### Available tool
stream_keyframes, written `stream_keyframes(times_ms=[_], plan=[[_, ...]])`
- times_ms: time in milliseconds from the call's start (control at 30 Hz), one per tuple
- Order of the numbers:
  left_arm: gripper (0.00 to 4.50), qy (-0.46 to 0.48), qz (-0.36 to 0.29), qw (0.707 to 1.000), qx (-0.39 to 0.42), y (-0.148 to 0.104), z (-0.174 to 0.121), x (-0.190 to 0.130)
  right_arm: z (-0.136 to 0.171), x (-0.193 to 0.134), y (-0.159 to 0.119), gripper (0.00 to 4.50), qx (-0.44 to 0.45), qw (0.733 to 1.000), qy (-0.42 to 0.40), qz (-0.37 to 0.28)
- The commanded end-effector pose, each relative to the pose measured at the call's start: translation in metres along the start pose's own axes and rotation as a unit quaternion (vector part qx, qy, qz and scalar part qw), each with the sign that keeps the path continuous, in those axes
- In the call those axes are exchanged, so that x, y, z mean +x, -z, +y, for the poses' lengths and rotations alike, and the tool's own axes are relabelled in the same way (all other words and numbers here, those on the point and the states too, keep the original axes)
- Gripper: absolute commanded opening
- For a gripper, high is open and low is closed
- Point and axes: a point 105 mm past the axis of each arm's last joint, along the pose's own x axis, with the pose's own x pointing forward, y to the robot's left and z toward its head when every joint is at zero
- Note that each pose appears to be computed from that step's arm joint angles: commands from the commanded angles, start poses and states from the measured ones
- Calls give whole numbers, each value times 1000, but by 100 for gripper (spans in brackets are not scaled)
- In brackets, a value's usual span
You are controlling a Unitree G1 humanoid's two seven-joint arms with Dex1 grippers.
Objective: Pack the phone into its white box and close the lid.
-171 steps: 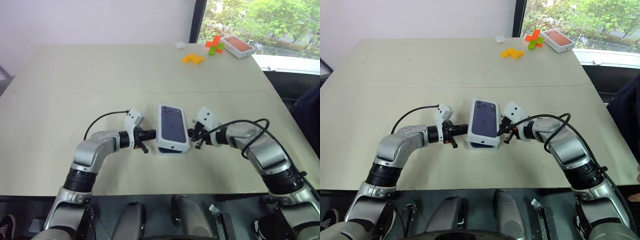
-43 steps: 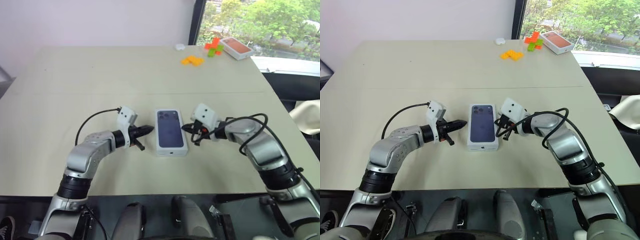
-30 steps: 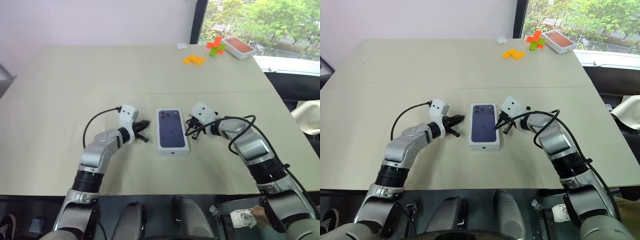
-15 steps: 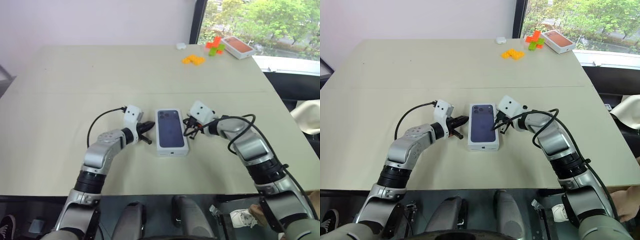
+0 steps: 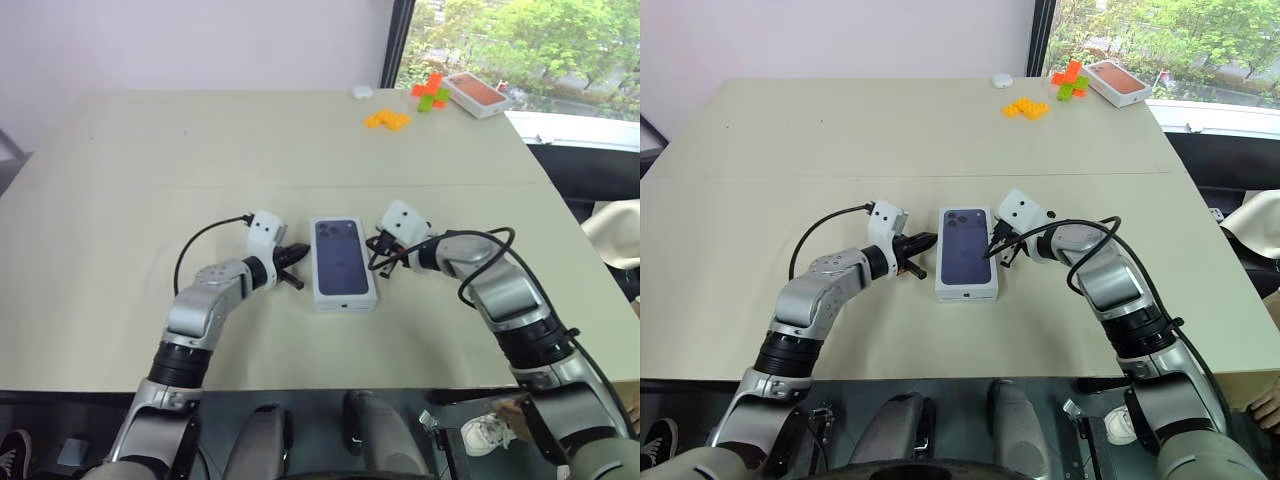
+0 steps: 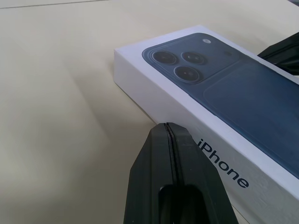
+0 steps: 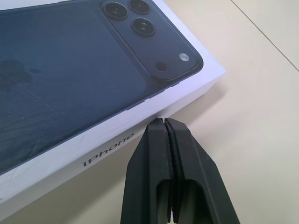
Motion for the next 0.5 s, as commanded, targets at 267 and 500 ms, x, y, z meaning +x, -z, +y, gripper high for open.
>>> stream_keyframes(times_ms=[267, 500], plan=[[0, 28, -41, 998, 25, -26, -16, 0, 3, -7, -24, 7, -18, 999, -8, -42], [0, 41, -20, 998, 45, -20, -21, -2, 4, -8, -21, 7, -24, 999, -9, -37]])
